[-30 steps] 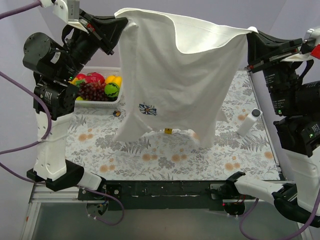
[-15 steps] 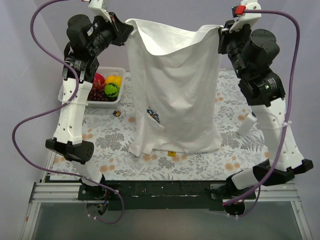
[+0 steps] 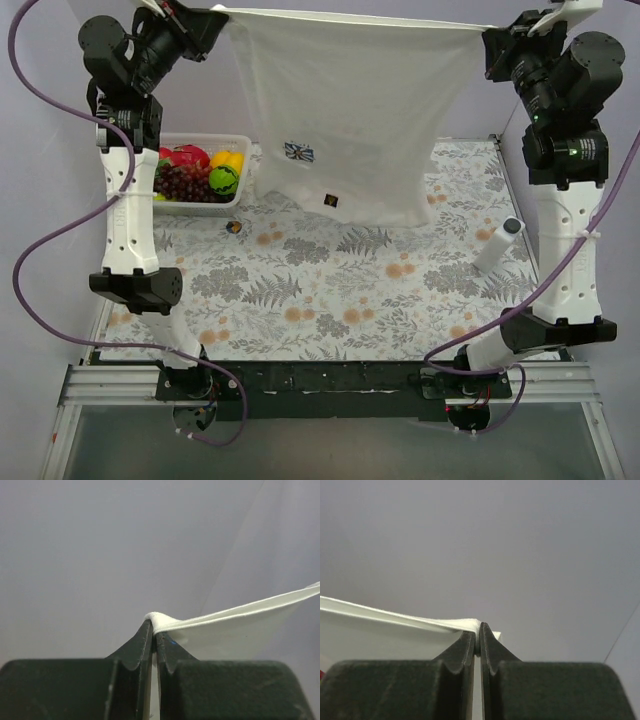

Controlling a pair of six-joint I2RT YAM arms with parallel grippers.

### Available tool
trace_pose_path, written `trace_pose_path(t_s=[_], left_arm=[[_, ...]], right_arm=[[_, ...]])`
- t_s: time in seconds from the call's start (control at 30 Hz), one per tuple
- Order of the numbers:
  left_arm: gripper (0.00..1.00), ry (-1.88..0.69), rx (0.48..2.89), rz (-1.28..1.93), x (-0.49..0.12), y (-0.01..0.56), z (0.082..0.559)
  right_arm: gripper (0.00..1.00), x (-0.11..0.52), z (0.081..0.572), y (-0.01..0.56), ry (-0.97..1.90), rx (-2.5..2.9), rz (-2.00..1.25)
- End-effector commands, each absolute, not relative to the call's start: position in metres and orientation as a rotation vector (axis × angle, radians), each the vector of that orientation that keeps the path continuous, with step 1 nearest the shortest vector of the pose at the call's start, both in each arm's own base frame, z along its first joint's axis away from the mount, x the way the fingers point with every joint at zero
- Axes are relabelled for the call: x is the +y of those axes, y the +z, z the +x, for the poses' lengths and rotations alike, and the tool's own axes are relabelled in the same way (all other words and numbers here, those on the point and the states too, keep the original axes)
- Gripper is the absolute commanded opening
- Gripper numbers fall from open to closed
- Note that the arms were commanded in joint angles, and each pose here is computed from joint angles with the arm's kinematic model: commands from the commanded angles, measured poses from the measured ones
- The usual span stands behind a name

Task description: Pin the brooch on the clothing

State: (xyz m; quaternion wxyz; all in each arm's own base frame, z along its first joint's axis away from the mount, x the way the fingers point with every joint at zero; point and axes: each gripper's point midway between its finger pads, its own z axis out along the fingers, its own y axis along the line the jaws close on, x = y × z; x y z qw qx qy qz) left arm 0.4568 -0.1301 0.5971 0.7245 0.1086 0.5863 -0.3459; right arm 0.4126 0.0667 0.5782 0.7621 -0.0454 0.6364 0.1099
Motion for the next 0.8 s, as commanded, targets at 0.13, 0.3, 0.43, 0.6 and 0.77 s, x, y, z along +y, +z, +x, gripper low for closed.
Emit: trace_pose_path(t_s=[0.13,0.3,0.43,0.6,0.77], left_arm=[[0.0,-0.708,0.961,0.318,-0.119,0.7,0.373],[0.0,-0.692,0.984,0.351,-0.121,0.696,0.354],[0.0,-0.65,0.998,0.392,-0.121,0.694,0.331],[0.0,-0.651,0.982,0.455,-0.126,0.696,0.298],[0.0,-0.661,0.976,0.46,-0.128,0.698,0.291]], right_arm=[[0.01,0.074,0.324,0.679,0.319,1.042,-0.181],[0.01,0.08,0.29,0.693,0.342,0.974,-0.233],[0.01,0.081,0.275,0.69,0.346,0.964,-0.253],[0.01,0.085,0.241,0.697,0.362,0.906,-0.294],[0.01,0.082,0.227,0.703,0.344,0.877,-0.29]])
